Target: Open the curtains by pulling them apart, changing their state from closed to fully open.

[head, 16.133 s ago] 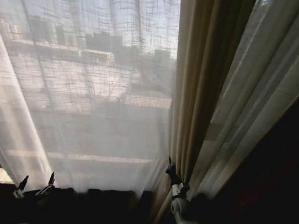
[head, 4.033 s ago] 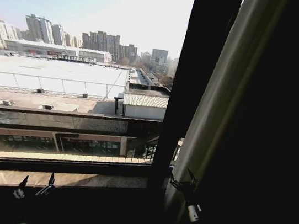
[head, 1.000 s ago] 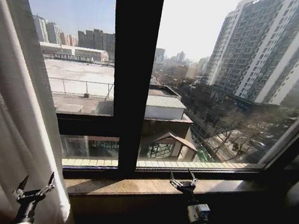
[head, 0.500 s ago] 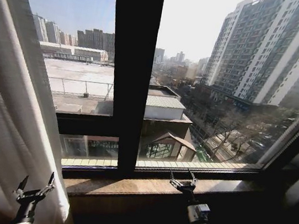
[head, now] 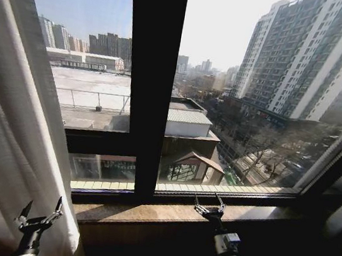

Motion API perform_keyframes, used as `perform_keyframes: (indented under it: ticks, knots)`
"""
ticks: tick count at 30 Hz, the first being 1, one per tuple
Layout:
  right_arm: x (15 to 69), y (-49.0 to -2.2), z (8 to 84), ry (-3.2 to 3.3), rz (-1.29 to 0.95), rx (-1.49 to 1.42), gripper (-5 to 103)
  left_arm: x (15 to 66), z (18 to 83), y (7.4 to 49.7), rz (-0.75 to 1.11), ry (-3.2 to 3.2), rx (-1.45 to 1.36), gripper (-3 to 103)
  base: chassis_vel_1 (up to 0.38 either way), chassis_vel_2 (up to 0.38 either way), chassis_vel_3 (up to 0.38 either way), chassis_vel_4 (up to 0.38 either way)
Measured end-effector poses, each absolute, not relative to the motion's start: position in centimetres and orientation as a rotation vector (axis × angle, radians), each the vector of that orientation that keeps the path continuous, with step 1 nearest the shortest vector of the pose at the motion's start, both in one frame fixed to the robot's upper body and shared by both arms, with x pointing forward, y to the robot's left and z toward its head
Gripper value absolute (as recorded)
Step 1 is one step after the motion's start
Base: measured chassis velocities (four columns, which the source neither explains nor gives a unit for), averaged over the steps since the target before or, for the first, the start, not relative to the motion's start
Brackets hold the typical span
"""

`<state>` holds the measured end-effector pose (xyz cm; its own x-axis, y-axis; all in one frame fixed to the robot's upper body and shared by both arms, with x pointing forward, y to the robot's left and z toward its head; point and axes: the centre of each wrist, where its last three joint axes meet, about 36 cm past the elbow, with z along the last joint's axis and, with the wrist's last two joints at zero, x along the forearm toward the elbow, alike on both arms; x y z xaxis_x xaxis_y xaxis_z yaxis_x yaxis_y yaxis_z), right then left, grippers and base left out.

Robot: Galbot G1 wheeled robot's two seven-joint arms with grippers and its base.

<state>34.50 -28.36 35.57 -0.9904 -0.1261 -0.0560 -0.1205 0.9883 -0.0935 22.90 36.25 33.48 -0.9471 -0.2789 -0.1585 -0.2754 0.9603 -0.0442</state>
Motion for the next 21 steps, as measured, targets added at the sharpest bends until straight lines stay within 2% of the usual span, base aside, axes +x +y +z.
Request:
perform_keyframes:
  ticks: [21]
  knots:
    - [34.50,-28.36,35.57,3.071,-0.139,-0.191,100,22.90,33.47,36.26,-0.032,2.948,-0.420,100,0.000,0.000,0.000,0.000]
